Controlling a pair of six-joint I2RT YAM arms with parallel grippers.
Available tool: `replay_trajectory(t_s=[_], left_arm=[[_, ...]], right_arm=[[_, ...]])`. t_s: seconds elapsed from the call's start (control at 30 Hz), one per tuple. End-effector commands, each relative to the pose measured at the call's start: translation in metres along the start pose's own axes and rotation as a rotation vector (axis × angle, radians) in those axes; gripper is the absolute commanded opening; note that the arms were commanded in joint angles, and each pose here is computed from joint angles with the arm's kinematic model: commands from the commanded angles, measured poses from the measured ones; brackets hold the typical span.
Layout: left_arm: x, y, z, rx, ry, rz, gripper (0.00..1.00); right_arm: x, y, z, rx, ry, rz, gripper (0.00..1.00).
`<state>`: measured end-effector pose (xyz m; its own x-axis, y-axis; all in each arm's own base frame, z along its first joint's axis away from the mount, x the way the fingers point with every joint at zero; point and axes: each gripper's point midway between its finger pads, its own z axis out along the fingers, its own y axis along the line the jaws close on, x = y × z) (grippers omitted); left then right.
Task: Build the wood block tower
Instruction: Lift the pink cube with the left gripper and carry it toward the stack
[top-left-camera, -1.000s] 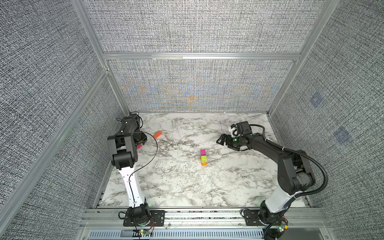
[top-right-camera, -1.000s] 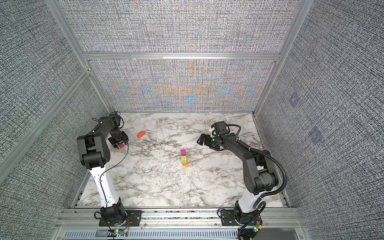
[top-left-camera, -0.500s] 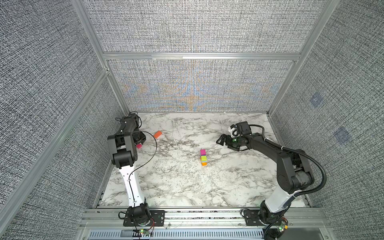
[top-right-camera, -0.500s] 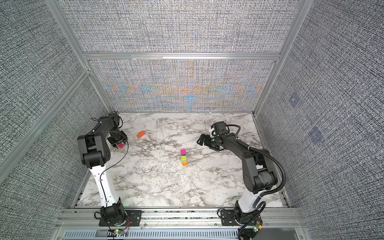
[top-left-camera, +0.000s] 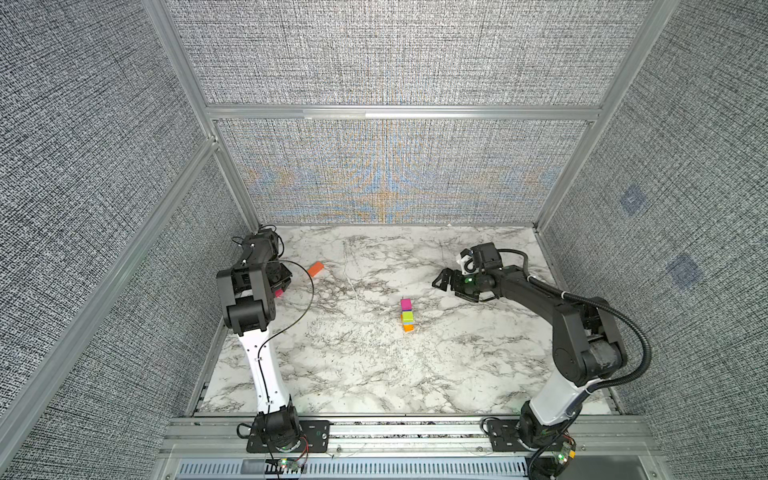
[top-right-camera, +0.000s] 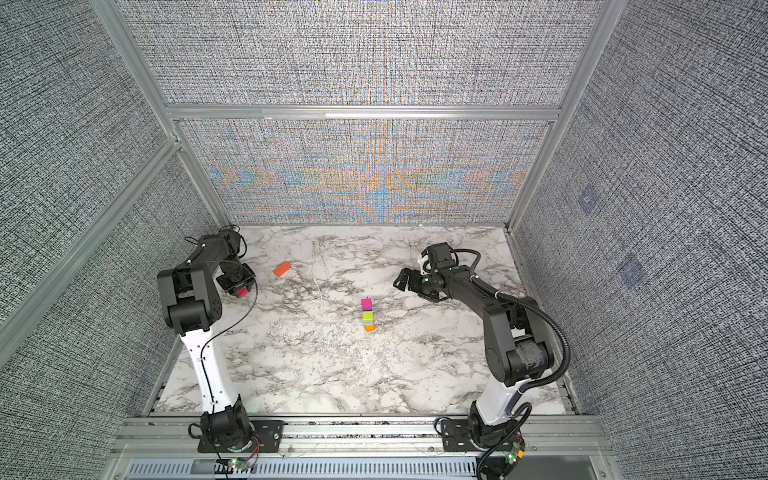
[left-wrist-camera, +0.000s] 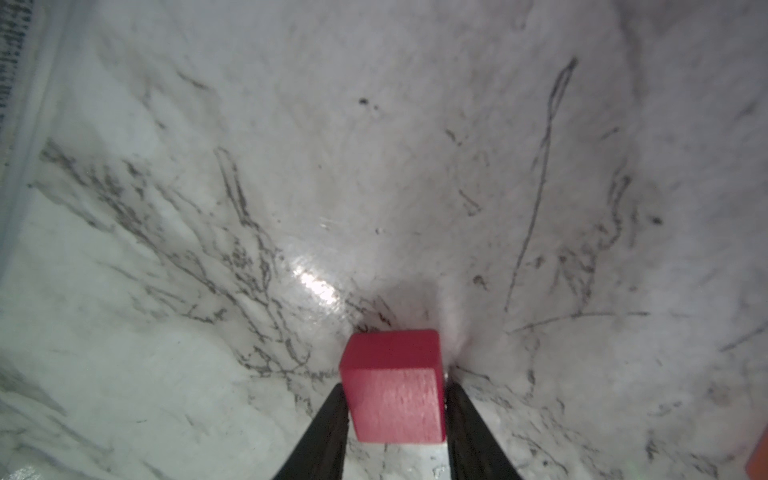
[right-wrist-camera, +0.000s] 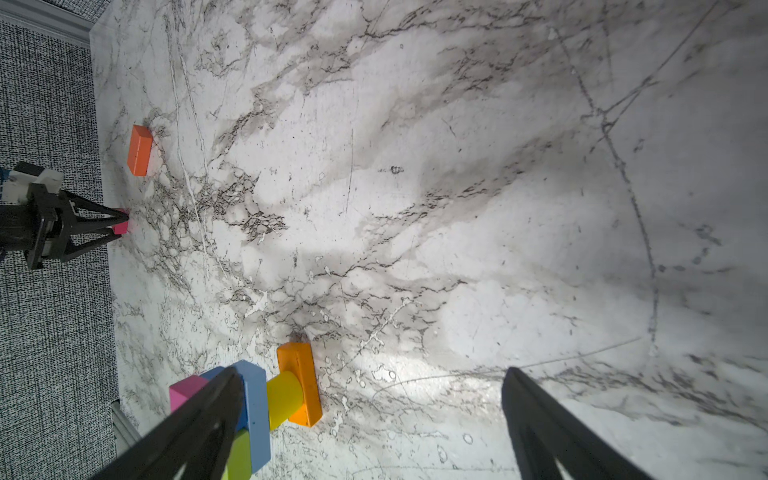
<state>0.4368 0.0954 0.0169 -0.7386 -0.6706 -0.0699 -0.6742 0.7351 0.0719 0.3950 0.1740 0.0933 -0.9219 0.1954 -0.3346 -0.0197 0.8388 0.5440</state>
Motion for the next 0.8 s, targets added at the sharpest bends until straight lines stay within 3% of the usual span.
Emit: replay_trajectory(t_s=[0.0, 0.37, 0.77], left_arm=[[-0.005, -0.002, -0.001, 0.007, -0.016, 0.000, 0.37], [-0.002, -0.007, -0.023, 0.062, -0.018, 0.032, 0.32], [0.035, -0.033, -0.086, 0.129, -0.016, 0.196, 0.32]], right_arm=[[0.000, 0.001, 0.000, 0.002, 0.008, -0.004, 0.99], [-0.001, 0.003, -0.005, 0.005, 0.007, -0.008, 0.99], [0.008, 0.014, -0.035, 0.004, -0.047, -0.035, 0.99]])
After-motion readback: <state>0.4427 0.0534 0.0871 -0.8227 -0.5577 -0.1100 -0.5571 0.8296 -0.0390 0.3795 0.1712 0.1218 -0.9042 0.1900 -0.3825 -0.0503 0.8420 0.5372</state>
